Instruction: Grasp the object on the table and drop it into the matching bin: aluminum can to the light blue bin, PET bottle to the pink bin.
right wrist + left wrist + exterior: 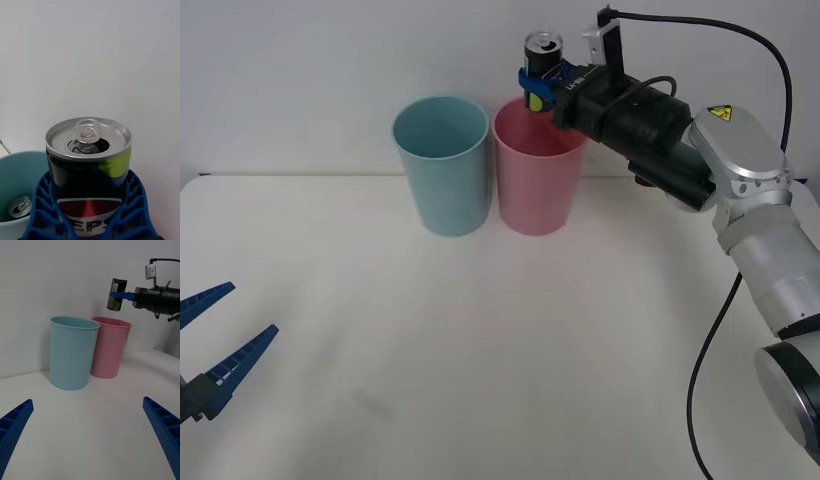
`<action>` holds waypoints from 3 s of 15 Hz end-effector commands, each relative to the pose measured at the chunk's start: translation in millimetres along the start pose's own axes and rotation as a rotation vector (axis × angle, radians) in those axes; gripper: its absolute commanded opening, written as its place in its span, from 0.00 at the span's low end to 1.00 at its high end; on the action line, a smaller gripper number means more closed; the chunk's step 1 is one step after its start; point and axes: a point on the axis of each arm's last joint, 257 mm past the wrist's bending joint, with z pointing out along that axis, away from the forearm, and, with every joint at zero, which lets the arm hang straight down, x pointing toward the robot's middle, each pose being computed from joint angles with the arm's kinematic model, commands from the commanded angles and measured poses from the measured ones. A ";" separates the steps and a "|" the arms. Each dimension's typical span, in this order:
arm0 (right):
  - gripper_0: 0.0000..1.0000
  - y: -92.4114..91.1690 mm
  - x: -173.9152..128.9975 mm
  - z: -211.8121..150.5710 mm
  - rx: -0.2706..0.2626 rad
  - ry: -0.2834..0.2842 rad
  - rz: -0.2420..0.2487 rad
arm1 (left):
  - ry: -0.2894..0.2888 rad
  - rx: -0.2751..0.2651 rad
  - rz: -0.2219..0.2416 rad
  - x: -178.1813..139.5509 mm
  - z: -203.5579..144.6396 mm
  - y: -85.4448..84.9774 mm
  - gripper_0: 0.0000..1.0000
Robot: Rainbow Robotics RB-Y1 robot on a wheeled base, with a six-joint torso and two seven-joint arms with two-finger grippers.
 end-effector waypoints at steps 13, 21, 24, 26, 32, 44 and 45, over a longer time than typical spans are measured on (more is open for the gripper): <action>0.00 73.3 -22.2 83.9 -0.061 0.019 0.036 | 0.000 0.000 0.000 0.0 0.0 0.0 1.00; 0.00 107.0 -14.0 117.1 0.014 0.047 -0.012 | 0.000 0.000 0.000 0.0 0.0 0.0 1.00; 0.00 111.6 -10.2 118.5 0.017 0.054 -0.025 | 0.000 0.000 0.000 0.0 0.0 0.0 1.00; 0.00 112.2 -8.4 119.1 0.024 0.057 -0.020 | 0.000 0.000 0.000 0.0 0.0 0.0 1.00; 1.00 116.3 -7.1 119.4 0.012 0.060 -0.045 | 0.000 0.000 0.000 0.0 0.0 0.0 1.00; 1.00 93.3 -7.8 95.3 -0.005 0.031 -0.052 | 0.000 0.000 0.000 0.0 0.0 0.0 1.00; 1.00 91.4 -9.0 88.5 -0.004 0.018 -0.052 | 0.000 0.000 0.000 0.0 0.0 0.0 1.00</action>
